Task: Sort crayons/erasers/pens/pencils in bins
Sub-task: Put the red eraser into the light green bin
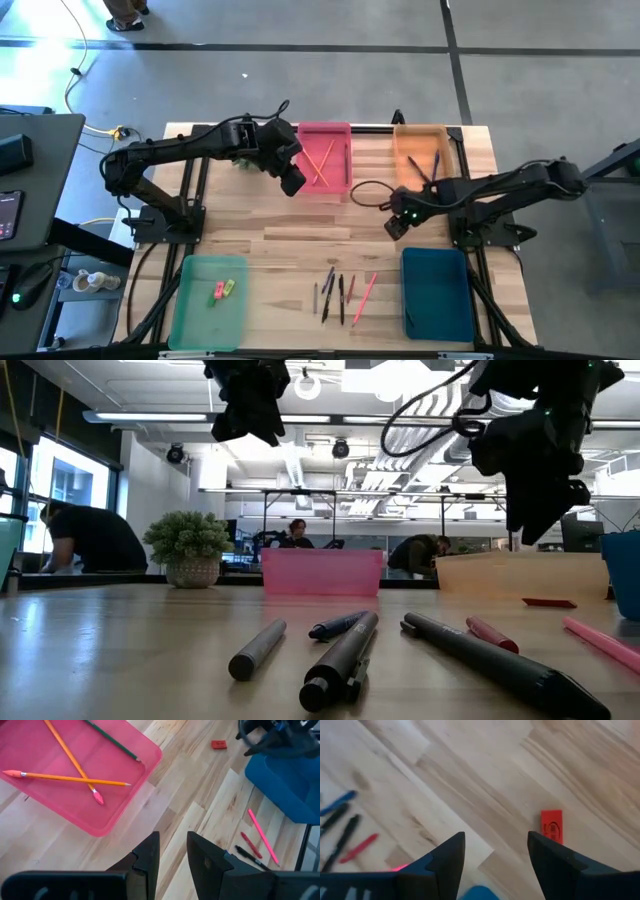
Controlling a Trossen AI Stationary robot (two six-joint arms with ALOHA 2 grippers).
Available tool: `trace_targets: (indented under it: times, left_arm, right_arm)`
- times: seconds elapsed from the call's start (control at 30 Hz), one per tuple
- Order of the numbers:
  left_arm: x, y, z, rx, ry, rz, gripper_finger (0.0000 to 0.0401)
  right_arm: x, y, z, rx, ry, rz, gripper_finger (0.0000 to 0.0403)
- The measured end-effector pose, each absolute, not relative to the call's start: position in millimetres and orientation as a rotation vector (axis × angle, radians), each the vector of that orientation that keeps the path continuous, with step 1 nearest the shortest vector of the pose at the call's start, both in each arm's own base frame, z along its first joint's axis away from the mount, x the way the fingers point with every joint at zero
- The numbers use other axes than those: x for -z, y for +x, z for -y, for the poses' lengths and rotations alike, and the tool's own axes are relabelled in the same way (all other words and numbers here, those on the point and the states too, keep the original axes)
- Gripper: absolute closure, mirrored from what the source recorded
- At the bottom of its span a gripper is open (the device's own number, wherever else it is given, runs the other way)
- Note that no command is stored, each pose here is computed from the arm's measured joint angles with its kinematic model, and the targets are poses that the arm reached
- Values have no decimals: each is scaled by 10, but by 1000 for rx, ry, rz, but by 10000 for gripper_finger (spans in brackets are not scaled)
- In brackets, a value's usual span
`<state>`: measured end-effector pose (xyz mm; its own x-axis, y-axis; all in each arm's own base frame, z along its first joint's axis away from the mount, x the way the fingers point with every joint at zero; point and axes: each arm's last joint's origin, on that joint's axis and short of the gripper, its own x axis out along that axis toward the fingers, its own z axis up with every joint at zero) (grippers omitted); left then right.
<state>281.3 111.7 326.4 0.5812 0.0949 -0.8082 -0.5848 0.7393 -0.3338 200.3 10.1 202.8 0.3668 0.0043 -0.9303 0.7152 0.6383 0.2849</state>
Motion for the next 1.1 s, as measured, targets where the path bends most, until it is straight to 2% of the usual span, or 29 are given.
trace_targets:
  times: [0.37, 0.77, 1.1]
  left_arm:
    - [-3262, 2812, -1123, -444, -616, -868, 316]
    - [-3259, 2809, -1120, -432, -601, -877, 316]
    - [-3241, 2784, -1110, -425, -585, -914, 316]
  right_arm:
    - [-1638, 2145, -146, 641, 627, -1417, 195]
    - [-1529, 2182, -13, 707, 651, -1455, 195]
    - [-1369, 2099, 85, 675, 703, -1466, 195]
